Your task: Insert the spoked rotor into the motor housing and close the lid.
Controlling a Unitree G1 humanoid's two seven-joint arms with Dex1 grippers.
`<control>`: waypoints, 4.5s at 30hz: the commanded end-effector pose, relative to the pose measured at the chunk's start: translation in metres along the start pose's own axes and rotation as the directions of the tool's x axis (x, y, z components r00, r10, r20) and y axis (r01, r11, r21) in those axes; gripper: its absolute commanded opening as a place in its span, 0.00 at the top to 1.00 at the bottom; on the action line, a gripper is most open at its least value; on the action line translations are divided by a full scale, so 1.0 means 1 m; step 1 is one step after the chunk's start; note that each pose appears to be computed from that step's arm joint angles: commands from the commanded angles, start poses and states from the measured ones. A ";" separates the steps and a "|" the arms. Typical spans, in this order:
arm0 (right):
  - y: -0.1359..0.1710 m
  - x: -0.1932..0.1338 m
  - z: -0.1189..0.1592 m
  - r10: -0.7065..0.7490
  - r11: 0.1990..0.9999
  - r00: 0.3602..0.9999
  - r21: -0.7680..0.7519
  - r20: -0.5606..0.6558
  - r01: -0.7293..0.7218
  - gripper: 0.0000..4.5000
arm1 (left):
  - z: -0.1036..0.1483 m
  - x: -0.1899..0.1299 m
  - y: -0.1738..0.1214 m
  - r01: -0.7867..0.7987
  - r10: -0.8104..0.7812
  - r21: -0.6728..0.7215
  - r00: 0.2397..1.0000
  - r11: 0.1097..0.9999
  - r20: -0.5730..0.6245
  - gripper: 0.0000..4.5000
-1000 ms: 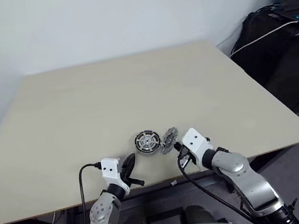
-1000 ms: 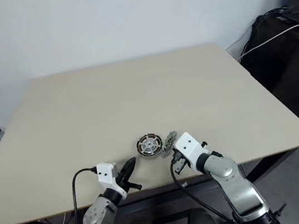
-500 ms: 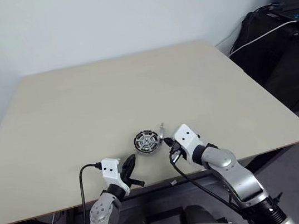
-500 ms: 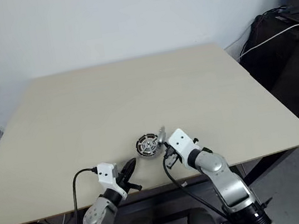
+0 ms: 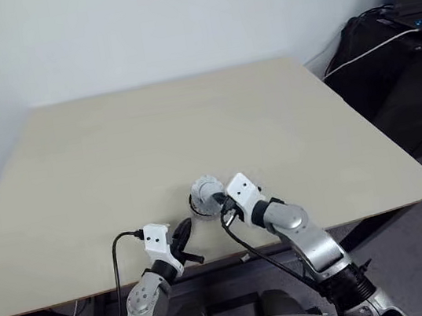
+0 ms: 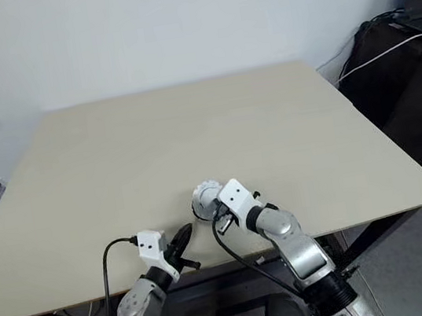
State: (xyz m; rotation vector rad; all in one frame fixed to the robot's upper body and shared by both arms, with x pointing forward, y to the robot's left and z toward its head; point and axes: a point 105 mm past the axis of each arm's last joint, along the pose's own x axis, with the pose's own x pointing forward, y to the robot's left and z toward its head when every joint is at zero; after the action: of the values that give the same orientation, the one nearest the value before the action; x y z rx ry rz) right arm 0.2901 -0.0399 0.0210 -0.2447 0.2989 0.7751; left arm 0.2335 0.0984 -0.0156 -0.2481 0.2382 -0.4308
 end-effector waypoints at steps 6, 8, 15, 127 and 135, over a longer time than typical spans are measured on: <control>0.002 0.019 -0.018 0.025 1.000 0.998 -0.014 -0.061 -0.026 1.00 | 0.013 0.003 -0.002 0.015 -0.016 0.016 0.999 1.000 0.049 1.00; 0.001 0.020 -0.024 0.024 1.000 0.997 -0.017 -0.078 -0.025 1.00 | 0.013 0.002 -0.002 0.013 -0.014 0.016 0.999 1.000 0.049 1.00; 0.004 0.004 0.024 0.048 0.999 0.989 -0.002 0.139 -0.048 0.91 | 0.012 0.001 0.001 0.004 -0.005 0.016 0.999 1.000 0.051 1.00; -0.004 0.019 -0.059 -0.114 0.978 0.907 0.114 -0.404 0.174 0.28 | 0.015 -0.003 0.000 -0.009 0.008 0.019 0.999 1.000 0.052 1.00; 0.000 0.018 -0.060 -0.104 0.987 0.903 0.071 -0.417 0.147 0.28 | 0.015 -0.003 -0.001 -0.006 0.005 0.019 0.999 1.000 0.050 1.00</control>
State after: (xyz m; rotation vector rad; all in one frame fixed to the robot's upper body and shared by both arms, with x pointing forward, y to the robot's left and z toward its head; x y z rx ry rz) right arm 0.3063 -0.0223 -0.0048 -0.2609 0.5477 0.6338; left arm 0.2286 0.1032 -0.0179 -0.2409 0.2510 -0.4103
